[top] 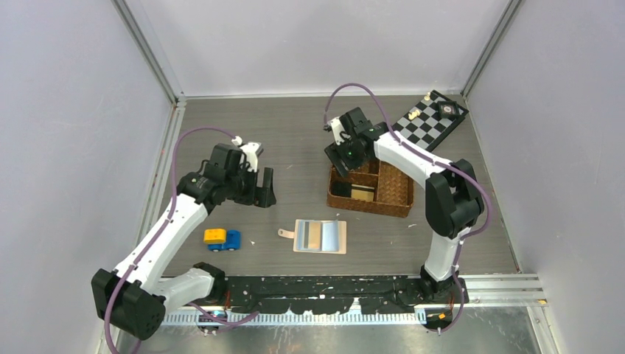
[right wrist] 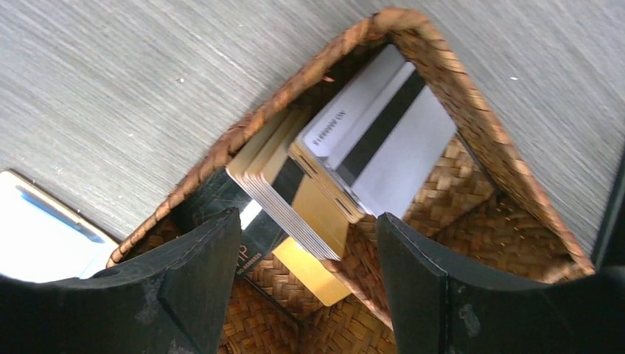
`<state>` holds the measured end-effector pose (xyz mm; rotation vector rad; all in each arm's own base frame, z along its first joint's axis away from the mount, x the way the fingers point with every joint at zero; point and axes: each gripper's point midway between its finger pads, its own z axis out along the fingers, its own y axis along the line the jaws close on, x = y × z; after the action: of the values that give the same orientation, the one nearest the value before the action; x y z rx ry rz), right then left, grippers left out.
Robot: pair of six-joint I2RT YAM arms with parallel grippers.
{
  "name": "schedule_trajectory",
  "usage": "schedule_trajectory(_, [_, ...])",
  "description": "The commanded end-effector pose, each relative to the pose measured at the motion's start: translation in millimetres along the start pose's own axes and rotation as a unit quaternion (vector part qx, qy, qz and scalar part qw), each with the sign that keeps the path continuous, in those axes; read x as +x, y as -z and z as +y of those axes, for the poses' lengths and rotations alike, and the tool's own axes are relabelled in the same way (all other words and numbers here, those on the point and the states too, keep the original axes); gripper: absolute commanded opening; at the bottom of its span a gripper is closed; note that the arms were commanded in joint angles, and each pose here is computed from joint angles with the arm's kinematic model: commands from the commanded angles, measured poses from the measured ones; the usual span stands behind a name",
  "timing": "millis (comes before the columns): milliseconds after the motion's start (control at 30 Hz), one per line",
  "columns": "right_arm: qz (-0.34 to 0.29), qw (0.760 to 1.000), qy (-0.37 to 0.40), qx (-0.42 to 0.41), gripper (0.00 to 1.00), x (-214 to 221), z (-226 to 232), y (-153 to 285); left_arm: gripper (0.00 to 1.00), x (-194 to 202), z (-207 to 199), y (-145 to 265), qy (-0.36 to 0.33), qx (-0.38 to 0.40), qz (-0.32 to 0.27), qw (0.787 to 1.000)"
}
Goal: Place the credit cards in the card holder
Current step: Pick up the credit card from the storage box.
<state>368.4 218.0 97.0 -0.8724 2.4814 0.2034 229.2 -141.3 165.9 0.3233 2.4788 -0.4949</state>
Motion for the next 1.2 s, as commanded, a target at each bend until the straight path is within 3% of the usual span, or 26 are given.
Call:
schedule_trajectory(0, [-0.013,0.999,0.019,-0.046,0.71,-14.1,15.3,0.2,0.84,-1.7,1.6,-3.6,-0.007,0.003,-0.002,1.0])
schedule_trajectory(333, [-0.015,0.995,0.012,-0.095,0.53,-17.5,33.1,11.4,0.84,2.4,0.1,-7.8,-0.004,0.01,0.01,1.0])
schedule_trajectory(733, [-0.021,0.996,0.01,-0.089,0.43,-19.5,32.3,25.1,0.84,4.9,-0.9,-9.8,-0.003,0.014,0.015,1.0])
schedule_trajectory(1167, [-0.031,0.994,0.011,-0.104,0.42,-22.0,38.3,40.0,0.84,7.6,-0.6,-13.3,-0.001,0.015,0.025,1.0])
